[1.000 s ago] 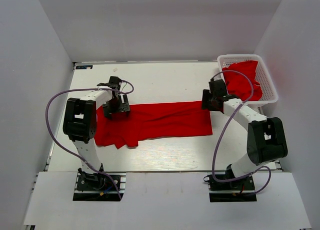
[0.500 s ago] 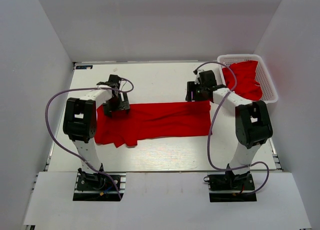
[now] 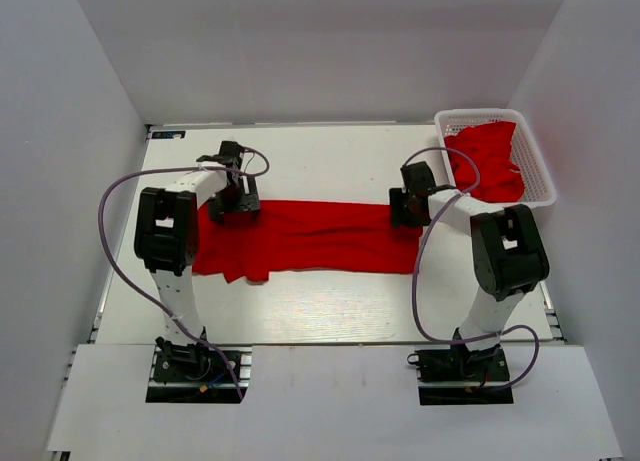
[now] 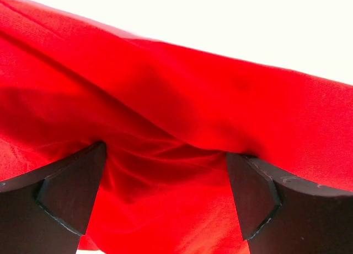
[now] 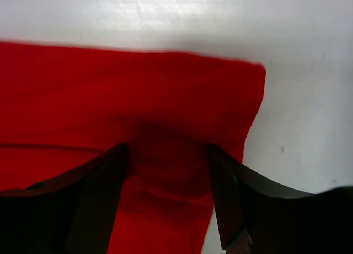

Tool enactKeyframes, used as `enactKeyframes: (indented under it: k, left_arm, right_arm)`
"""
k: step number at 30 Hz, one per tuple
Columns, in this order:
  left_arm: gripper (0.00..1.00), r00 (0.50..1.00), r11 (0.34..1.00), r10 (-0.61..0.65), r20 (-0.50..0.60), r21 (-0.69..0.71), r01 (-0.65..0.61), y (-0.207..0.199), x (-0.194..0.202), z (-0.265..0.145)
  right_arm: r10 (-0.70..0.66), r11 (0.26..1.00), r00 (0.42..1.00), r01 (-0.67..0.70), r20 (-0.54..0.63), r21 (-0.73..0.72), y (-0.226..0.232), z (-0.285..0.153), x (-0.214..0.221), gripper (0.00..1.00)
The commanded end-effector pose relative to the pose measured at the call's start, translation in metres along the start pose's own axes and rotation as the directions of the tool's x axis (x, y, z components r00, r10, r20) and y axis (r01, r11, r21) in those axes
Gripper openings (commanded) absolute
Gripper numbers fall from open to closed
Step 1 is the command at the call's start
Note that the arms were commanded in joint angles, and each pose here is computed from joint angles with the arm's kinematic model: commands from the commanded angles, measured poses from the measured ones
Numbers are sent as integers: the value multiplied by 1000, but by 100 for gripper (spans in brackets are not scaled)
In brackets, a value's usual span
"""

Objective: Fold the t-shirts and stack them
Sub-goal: Fold the other side of the tshirt into a rectangle

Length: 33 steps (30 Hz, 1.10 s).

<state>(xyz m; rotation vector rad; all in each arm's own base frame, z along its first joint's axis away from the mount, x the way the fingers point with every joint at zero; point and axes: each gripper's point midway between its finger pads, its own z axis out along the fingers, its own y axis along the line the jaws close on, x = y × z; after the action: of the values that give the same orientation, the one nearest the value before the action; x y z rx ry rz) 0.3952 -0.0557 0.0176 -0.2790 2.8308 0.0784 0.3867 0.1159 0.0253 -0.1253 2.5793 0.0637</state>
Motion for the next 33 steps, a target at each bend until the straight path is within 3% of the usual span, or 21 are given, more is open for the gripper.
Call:
enactKeyframes:
  k: [1, 3, 9, 12, 16, 20, 23, 27, 33]
  left_arm:
    - [100, 999, 999, -3, 52, -33, 5, 9, -24, 0]
    - [100, 999, 999, -1, 46, -54, 4, 12, -26, 0]
    - [100, 997, 999, 16, 75, -49, -12, 12, -43, -2]
    - [100, 993, 999, 46, 106, -10, -46, 3, -57, -6]
    - [100, 984, 997, 69, 167, 30, -75, -7, -82, -19]
    - [100, 963, 999, 31, 266, 25, -39, -3, -106, -68]
    - [100, 957, 1000, -12, 289, 31, 3, 3, -98, -93]
    - [100, 974, 999, -36, 222, 17, 33, 14, -59, -88]
    - [100, 978, 993, -74, 194, -74, 90, 35, -34, -81]
  right_arm:
    - [25, 997, 999, -23, -29, 69, -19, -21, 23, 66]
    - [48, 997, 996, -43, -69, 65, -20, -28, 47, 64]
    - [99, 993, 994, -96, -38, 72, -29, -57, 79, 68]
    - [94, 993, 996, -94, -6, 66, -29, -64, 72, 68]
    - [60, 998, 994, -57, 93, -38, -9, -75, 32, 69]
    - [-1, 992, 987, 21, 163, -121, 7, -80, 4, 79]
    - [-31, 982, 980, 66, 195, -176, 21, -81, -15, 80]
    - [-48, 951, 979, 106, 198, -291, 48, -79, -21, 90]
    - [-87, 932, 981, 141, 171, -333, 65, -70, -6, 90]
